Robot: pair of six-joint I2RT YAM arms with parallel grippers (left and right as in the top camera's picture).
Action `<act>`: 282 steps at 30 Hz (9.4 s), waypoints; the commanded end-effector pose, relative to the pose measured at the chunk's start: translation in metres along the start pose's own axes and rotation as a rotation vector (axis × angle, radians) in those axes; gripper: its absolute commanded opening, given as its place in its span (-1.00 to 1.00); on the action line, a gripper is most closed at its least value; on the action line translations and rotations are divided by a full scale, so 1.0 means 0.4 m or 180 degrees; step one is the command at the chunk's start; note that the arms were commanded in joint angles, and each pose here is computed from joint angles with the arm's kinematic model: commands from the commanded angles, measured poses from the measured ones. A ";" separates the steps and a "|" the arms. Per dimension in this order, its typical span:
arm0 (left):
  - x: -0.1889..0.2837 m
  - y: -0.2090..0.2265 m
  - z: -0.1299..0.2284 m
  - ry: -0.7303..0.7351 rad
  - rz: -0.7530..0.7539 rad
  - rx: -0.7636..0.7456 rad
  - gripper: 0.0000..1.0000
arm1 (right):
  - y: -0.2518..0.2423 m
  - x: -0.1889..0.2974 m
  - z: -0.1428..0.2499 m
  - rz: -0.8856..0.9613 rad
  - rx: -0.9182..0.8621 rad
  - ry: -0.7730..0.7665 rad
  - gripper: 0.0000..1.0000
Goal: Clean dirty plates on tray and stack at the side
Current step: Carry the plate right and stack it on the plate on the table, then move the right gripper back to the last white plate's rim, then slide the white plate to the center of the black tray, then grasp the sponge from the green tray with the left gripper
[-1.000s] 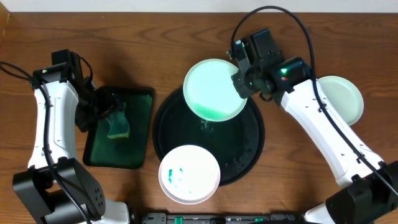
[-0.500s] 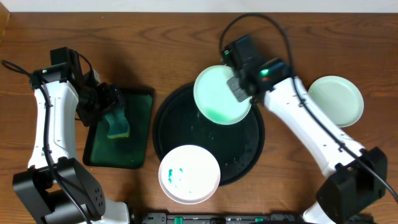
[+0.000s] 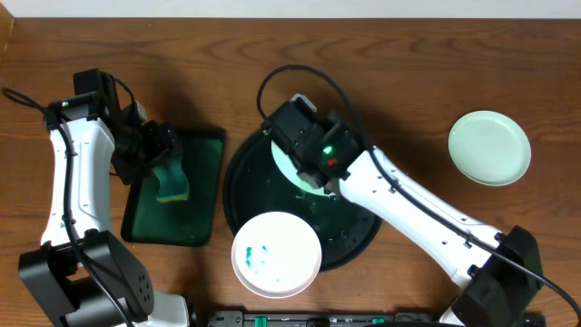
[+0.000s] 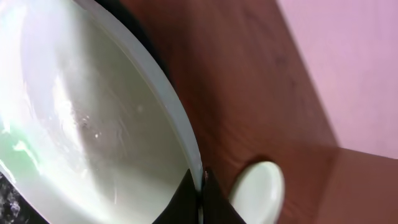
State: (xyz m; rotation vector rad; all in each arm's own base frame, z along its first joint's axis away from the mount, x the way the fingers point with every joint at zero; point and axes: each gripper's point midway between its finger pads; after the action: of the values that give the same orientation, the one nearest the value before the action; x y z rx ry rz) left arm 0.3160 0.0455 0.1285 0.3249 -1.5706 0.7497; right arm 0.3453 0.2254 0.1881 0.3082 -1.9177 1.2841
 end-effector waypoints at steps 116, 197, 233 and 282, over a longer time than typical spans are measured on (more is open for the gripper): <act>0.025 -0.017 -0.009 -0.0075 0.0098 -0.0062 0.70 | -0.168 -0.419 0.976 -0.1337 -0.5983 0.1500 -0.97; 0.025 -0.028 -0.014 -0.0093 0.0169 -0.0112 0.70 | 0.434 -0.015 0.193 -0.3504 -0.1783 0.0979 0.11; 0.025 -0.026 -0.011 -0.0079 0.0163 -0.0106 0.68 | 0.628 0.017 0.236 -0.3364 -0.1760 0.1242 -0.97; -0.249 0.126 -0.036 0.0535 -0.0730 0.0183 -0.74 | 0.280 -0.227 0.306 -0.2373 -0.2495 0.1153 -0.98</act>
State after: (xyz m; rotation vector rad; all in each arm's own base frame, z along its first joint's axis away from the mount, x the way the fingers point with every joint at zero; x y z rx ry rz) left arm 0.3149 0.0698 0.0237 0.4619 -1.3431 0.6301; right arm 0.2775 0.1476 0.0217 0.2744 -1.5914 0.0574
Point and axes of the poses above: each gripper's point midway between its finger pads, its own x axis back along the fingers, its own y axis along the line the jaws close on, z = x × y, and after that the axes turned 11 degrees about x, right-handed
